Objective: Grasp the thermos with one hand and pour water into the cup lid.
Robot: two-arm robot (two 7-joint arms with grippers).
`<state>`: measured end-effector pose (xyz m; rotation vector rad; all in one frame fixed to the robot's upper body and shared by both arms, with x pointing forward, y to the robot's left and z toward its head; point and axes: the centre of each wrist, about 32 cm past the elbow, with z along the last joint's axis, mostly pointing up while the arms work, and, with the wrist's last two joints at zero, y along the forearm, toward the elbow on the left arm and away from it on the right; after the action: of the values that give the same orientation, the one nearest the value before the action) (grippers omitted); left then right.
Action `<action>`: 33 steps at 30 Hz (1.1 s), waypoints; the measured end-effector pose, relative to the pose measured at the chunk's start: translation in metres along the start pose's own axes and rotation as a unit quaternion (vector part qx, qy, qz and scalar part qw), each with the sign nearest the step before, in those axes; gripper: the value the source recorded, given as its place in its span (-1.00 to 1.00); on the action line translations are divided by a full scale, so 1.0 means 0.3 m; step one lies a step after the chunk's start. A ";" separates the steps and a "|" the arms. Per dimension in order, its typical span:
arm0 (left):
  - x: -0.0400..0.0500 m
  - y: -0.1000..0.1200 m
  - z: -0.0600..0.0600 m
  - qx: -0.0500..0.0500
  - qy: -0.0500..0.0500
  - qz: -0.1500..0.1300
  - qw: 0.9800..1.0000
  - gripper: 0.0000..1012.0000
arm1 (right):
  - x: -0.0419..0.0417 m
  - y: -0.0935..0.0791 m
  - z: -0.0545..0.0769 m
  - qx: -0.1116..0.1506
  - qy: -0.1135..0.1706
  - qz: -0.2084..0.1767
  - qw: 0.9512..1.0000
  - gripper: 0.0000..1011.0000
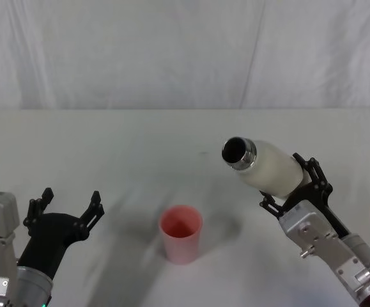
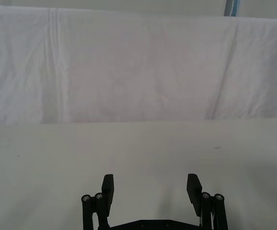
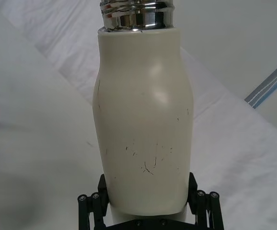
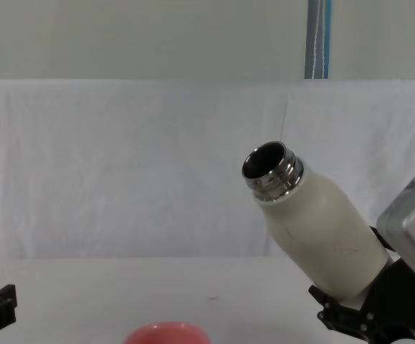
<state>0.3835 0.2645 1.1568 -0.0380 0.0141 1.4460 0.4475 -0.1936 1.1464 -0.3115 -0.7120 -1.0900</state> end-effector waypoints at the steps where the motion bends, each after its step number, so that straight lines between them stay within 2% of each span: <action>1: 0.000 0.000 0.000 0.000 0.000 0.000 1.000 0.98 | -0.002 0.001 0.000 0.000 -0.005 -0.002 1.000 0.89; 25: 0.000 0.000 0.000 0.000 0.000 0.000 1.000 0.98 | -0.028 0.046 -0.015 -0.008 -0.079 -0.021 0.997 0.89; 33: 0.000 0.000 0.000 0.000 0.000 0.000 1.000 0.98 | -0.042 0.065 -0.026 -0.003 -0.089 -0.027 0.996 0.89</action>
<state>0.3835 0.2645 1.1568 -0.0380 0.0141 1.4461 0.4644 -0.1804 1.1342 -0.4005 -0.8786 -1.1252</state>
